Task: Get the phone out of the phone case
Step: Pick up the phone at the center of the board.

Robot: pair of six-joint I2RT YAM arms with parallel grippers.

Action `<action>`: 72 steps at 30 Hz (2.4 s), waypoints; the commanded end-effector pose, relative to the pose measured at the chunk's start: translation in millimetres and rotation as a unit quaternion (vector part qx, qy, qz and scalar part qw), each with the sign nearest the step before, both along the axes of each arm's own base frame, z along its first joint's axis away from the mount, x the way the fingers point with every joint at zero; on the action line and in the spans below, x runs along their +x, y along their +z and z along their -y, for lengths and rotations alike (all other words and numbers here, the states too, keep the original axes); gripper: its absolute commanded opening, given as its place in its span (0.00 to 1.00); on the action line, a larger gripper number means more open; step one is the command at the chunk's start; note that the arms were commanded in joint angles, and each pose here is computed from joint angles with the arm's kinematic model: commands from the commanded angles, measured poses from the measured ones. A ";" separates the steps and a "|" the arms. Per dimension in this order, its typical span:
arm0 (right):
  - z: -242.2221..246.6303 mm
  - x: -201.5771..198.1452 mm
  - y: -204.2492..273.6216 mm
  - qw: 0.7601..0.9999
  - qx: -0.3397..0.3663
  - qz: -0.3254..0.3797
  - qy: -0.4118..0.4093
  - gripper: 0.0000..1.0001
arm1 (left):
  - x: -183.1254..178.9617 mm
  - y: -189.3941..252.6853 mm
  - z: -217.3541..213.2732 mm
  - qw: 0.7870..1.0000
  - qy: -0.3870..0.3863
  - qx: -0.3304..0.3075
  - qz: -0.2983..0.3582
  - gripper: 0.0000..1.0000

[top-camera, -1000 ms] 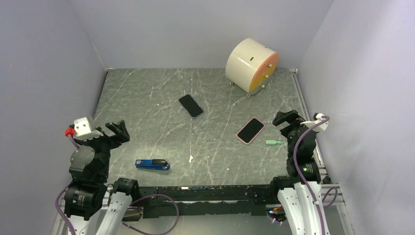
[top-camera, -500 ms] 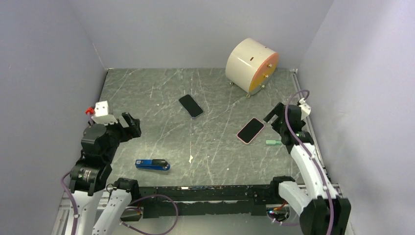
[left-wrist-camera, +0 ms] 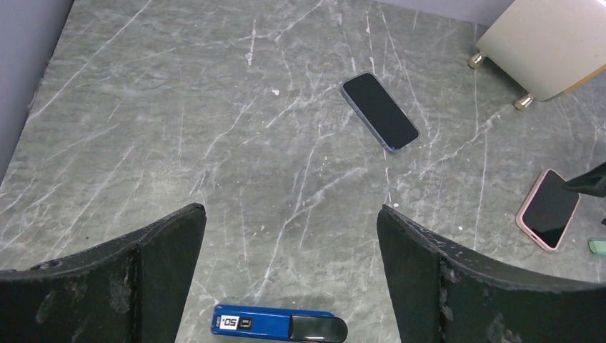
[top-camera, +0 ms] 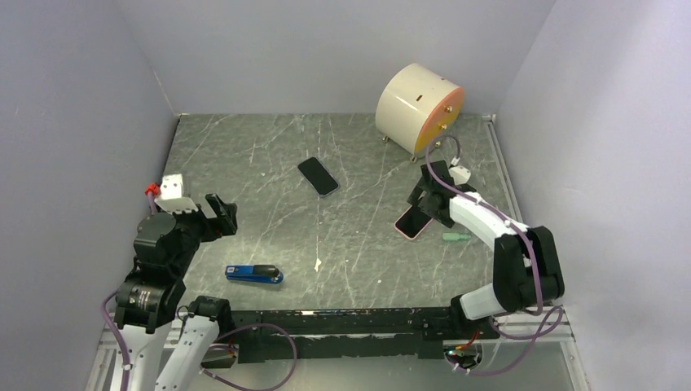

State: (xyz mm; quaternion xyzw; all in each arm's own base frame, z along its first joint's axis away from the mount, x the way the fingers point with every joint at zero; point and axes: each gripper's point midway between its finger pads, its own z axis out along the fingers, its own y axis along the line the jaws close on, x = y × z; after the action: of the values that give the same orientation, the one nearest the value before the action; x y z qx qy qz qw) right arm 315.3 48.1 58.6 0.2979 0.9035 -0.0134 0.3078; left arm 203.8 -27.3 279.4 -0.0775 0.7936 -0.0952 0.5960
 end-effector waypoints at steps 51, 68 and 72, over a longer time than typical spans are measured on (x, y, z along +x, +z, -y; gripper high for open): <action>-174.2 25.6 28.5 0.933 0.115 0.154 0.303 0.45 | 48.5 -34.2 128.3 0.933 -0.257 -0.234 -0.089 0.94; -265.3 -11.0 97.9 0.811 0.141 0.310 0.476 0.45 | 75.5 -60.2 174.9 0.913 -0.285 -0.273 -0.101 0.91; -279.2 -26.9 106.4 0.774 0.119 0.337 0.523 0.45 | 80.3 -69.5 184.3 0.907 -0.289 -0.283 -0.118 0.90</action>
State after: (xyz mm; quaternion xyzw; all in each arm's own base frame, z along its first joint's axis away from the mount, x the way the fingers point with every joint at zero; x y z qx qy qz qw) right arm 286.5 302.9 104.0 -0.1404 0.8377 0.3130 0.4249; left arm 274.1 -199.5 189.8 -0.0305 0.8091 -0.4469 0.3804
